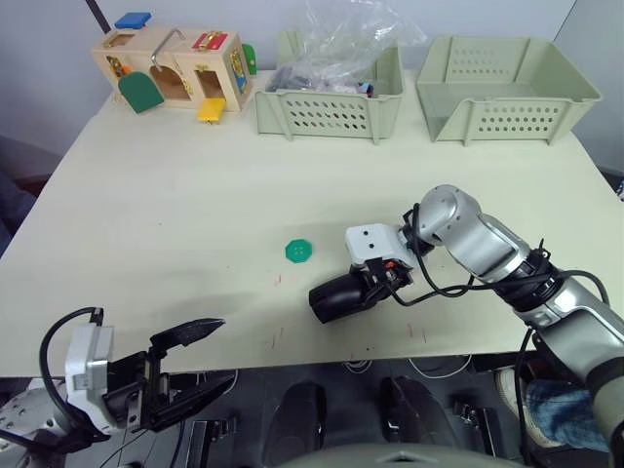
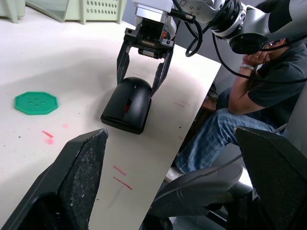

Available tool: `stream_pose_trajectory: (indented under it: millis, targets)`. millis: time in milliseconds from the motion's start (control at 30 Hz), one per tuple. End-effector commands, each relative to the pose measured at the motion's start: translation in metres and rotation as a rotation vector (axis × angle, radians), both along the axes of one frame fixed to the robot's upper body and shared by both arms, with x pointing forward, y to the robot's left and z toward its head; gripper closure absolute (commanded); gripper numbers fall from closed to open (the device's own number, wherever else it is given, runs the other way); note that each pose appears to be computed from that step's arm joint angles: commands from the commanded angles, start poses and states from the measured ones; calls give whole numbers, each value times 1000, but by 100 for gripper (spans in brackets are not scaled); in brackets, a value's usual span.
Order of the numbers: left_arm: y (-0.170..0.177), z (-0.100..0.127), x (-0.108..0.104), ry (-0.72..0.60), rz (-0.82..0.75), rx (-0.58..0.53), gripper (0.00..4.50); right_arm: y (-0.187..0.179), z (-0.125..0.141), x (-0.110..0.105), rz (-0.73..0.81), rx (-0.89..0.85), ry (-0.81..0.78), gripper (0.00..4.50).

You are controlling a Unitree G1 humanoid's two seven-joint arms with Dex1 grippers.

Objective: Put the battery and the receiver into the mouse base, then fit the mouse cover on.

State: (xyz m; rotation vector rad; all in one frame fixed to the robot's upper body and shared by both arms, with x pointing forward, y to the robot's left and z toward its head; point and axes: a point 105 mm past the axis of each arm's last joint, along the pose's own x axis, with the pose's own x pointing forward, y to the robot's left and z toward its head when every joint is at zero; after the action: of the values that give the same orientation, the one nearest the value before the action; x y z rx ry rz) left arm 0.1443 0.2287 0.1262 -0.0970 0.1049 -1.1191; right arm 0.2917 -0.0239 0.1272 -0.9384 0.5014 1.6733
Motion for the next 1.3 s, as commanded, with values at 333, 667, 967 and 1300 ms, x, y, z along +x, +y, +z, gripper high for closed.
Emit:
stream_pose_trajectory:
  millis: [333,667,967,1300]
  targets:
    - [-1,3,-1,-9,-10,7,0,1,4,1,1,12,-31,196]
    - [-1,3,1,-9,-8,7,0,2,7,1,0,25,-36,196]
    - [-1,3,1,-9,-10,6,0,1,6,1,-5,24,-32,27]
    - [-1,3,1,-11,-4,7,0,4,30,-7,16,133,4,27]
